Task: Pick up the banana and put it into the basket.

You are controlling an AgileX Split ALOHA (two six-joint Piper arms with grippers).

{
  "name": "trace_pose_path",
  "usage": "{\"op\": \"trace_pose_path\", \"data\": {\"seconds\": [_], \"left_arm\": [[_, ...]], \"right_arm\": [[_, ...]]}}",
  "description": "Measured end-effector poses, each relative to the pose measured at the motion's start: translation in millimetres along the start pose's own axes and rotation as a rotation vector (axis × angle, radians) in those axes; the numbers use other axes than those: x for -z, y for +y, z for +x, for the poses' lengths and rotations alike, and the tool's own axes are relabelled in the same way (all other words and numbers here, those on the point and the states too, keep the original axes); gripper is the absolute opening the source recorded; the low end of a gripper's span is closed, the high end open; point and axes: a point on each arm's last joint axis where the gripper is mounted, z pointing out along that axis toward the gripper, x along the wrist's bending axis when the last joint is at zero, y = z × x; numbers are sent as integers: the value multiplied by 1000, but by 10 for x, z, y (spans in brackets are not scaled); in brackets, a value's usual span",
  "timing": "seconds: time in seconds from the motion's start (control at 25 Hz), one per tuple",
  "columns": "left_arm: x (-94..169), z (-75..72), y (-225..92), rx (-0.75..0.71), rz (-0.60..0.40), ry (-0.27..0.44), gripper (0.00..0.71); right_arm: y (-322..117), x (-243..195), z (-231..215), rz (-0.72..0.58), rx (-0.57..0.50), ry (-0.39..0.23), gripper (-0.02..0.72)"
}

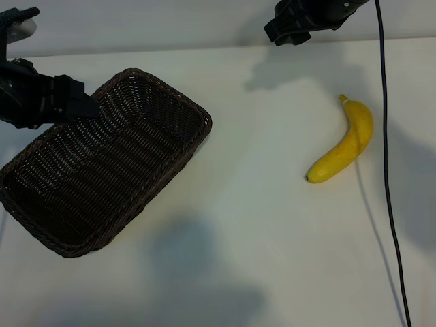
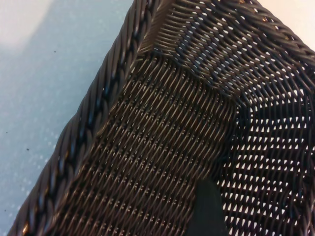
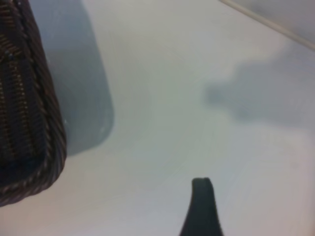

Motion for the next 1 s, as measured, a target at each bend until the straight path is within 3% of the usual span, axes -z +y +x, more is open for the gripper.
{"op": "trace_pose_path", "data": {"seconds": [1.0], "left_arm": [[1, -22, -40, 2, 44, -24, 557]], "right_arm": [[-1, 0, 0, 1, 0, 0, 568]]}}
